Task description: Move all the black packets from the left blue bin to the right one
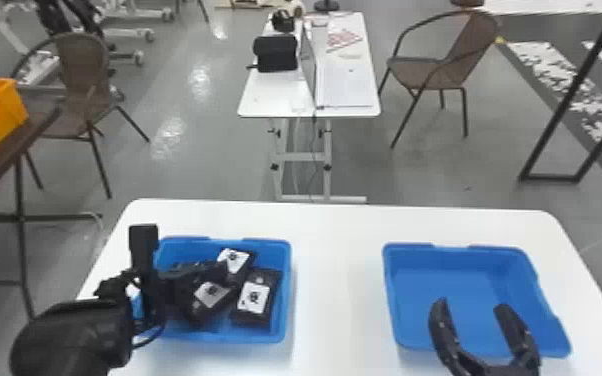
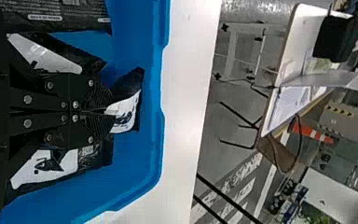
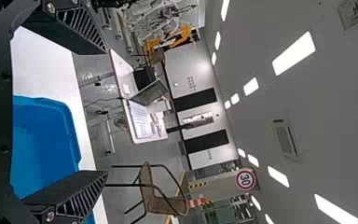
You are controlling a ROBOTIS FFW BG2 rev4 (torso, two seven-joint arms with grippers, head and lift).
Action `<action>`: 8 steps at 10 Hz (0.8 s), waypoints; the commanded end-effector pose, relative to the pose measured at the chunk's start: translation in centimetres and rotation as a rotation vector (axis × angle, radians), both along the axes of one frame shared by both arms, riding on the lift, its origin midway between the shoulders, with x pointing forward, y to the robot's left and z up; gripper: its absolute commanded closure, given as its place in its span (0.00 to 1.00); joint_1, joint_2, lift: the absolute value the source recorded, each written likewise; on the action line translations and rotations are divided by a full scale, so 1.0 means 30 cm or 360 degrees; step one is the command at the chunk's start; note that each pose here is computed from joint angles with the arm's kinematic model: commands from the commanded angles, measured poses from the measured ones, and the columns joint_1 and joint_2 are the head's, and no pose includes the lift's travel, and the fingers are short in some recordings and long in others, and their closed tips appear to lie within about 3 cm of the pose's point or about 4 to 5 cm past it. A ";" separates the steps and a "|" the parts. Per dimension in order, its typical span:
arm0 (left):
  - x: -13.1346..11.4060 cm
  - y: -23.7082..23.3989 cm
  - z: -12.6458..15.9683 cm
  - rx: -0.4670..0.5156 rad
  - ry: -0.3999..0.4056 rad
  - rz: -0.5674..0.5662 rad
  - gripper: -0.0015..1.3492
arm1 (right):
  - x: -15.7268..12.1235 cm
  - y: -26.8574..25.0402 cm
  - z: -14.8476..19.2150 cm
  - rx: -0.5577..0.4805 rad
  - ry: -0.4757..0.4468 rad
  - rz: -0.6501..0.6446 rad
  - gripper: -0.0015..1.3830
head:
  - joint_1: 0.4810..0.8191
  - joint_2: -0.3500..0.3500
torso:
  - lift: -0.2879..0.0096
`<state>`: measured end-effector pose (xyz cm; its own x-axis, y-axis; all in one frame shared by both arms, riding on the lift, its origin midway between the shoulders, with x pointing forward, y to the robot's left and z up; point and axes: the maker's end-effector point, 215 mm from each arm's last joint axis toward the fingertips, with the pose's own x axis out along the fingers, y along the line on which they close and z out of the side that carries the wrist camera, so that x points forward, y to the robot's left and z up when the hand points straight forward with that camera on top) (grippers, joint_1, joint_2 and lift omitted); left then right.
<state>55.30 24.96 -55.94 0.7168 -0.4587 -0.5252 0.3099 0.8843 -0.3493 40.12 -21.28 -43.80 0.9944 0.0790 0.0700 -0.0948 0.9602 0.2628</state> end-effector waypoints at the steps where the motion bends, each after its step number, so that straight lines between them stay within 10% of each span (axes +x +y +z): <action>1: -0.033 0.006 0.068 0.0002 -0.0116 -0.0034 0.90 | 0.000 0.001 0.002 0.0006 -0.0001 -0.0003 0.07 | 0.63 0.56 | 0.97; 5: -0.115 -0.236 0.484 -0.0327 -0.0634 -0.0308 0.89 | 0.026 0.028 0.044 0.0045 -0.0056 0.0053 0.07 | 0.63 0.52 | 0.97; 8: -0.141 -0.472 0.592 -0.0586 -0.0759 -0.0711 0.89 | 0.141 0.103 0.150 0.0107 -0.0185 0.0221 0.07 | 0.63 0.43 | 0.97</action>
